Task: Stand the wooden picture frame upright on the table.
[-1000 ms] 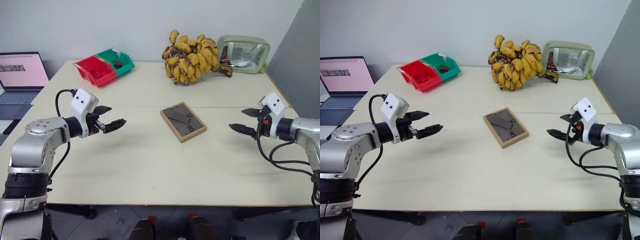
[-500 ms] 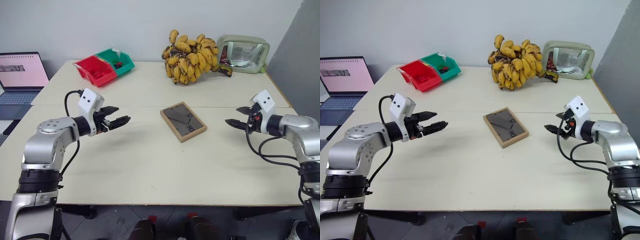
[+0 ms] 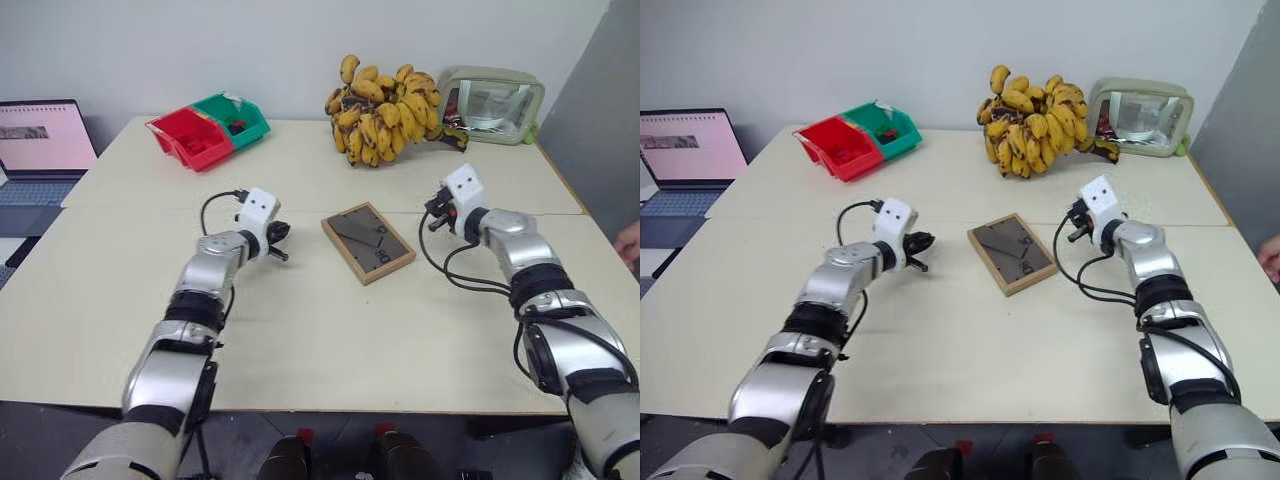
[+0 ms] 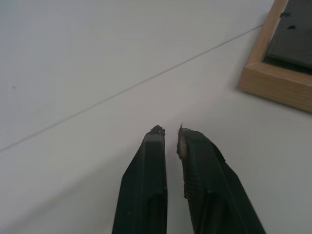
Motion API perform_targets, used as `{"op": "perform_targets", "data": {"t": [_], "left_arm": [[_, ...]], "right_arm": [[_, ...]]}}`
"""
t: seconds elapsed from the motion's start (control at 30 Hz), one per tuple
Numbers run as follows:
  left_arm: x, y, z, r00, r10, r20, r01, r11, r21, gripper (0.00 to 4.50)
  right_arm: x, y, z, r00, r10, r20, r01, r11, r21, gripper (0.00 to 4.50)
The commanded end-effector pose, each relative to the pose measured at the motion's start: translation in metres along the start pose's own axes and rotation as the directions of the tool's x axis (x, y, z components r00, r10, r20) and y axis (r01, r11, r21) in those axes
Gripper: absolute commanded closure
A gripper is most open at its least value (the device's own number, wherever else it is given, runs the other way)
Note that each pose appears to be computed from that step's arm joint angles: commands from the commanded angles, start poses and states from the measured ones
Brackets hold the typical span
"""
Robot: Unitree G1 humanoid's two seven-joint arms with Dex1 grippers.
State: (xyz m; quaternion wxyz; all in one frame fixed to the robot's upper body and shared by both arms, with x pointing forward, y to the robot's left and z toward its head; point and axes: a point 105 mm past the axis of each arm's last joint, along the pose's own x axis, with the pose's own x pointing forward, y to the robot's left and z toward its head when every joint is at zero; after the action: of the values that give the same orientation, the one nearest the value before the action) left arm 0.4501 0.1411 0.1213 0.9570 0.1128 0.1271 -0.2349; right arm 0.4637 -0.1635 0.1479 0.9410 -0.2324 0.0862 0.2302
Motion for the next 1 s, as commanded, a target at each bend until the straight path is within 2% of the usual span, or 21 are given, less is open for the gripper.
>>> {"op": "perform_targets", "data": {"t": [0.03,0.13,0.37,0.5,0.77,1.0], "left_arm": [[0.013,-0.014,0.017,0.999,-0.016,0.034,0.014,0.999,0.042,4.48],[0.023,-0.033,0.007,0.997,-0.067,-0.024,0.068,0.996,0.057,4.48],[0.023,-0.048,-0.004,0.988,-0.136,-0.068,0.140,0.988,0.058,4.48],[0.015,-0.055,-0.015,0.980,-0.180,-0.086,0.185,0.981,0.058,4.48],[-0.023,-0.070,-0.041,0.953,-0.257,-0.160,0.271,0.960,0.073,4.48],[-0.064,-0.066,-0.063,0.945,-0.235,-0.226,0.246,0.969,0.019,4.48]], "right_arm": [[0.007,0.009,-0.001,1.000,-0.009,-0.016,0.008,0.997,-0.079,4.50],[0.015,0.026,-0.007,0.999,0.021,-0.045,-0.026,0.991,-0.135,4.50],[0.025,0.057,0.020,0.990,0.128,0.066,-0.123,0.990,-0.073,4.50],[0.026,0.078,0.025,0.973,0.207,0.103,-0.200,0.977,-0.074,4.50],[0.012,0.123,0.027,0.926,0.349,0.145,-0.340,0.937,-0.083,4.50],[-0.016,0.167,0.022,0.855,0.496,0.148,-0.493,0.868,-0.062,4.50]]}}
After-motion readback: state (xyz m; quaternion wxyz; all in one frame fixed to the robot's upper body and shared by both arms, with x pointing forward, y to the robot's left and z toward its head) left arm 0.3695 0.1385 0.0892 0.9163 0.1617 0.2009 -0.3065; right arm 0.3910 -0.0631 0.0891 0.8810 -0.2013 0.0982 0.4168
